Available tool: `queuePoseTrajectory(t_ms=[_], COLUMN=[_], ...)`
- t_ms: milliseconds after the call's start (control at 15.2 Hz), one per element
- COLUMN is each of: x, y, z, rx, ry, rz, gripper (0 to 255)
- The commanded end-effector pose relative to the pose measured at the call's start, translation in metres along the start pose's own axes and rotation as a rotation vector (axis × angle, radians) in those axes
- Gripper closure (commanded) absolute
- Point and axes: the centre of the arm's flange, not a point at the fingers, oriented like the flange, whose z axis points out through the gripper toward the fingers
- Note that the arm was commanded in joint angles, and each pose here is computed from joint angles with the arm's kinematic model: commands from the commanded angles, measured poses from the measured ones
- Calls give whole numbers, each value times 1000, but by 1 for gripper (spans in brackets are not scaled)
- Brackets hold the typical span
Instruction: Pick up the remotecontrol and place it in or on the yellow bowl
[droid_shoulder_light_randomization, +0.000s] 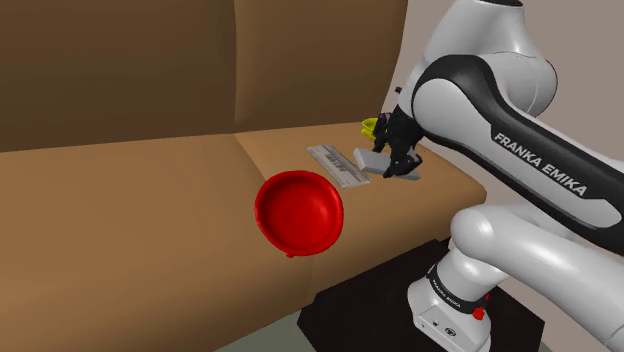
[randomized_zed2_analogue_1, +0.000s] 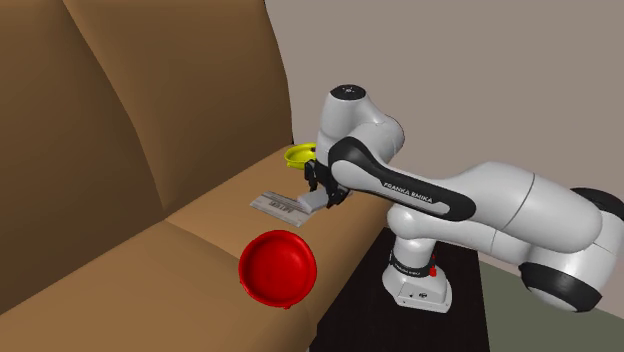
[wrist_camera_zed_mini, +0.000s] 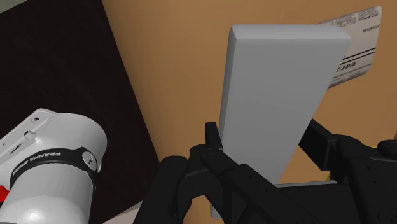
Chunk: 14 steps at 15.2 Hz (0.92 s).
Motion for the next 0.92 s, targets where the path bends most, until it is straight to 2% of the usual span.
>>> queuePoseTrajectory(t_ms=[0,528,858], x=[2,6,47], y=[-2,-13,-62], z=[-10,-49,-32], rx=[0,0,0], ry=[0,0,0], rz=[0,0,0], gripper=[255,255,255])
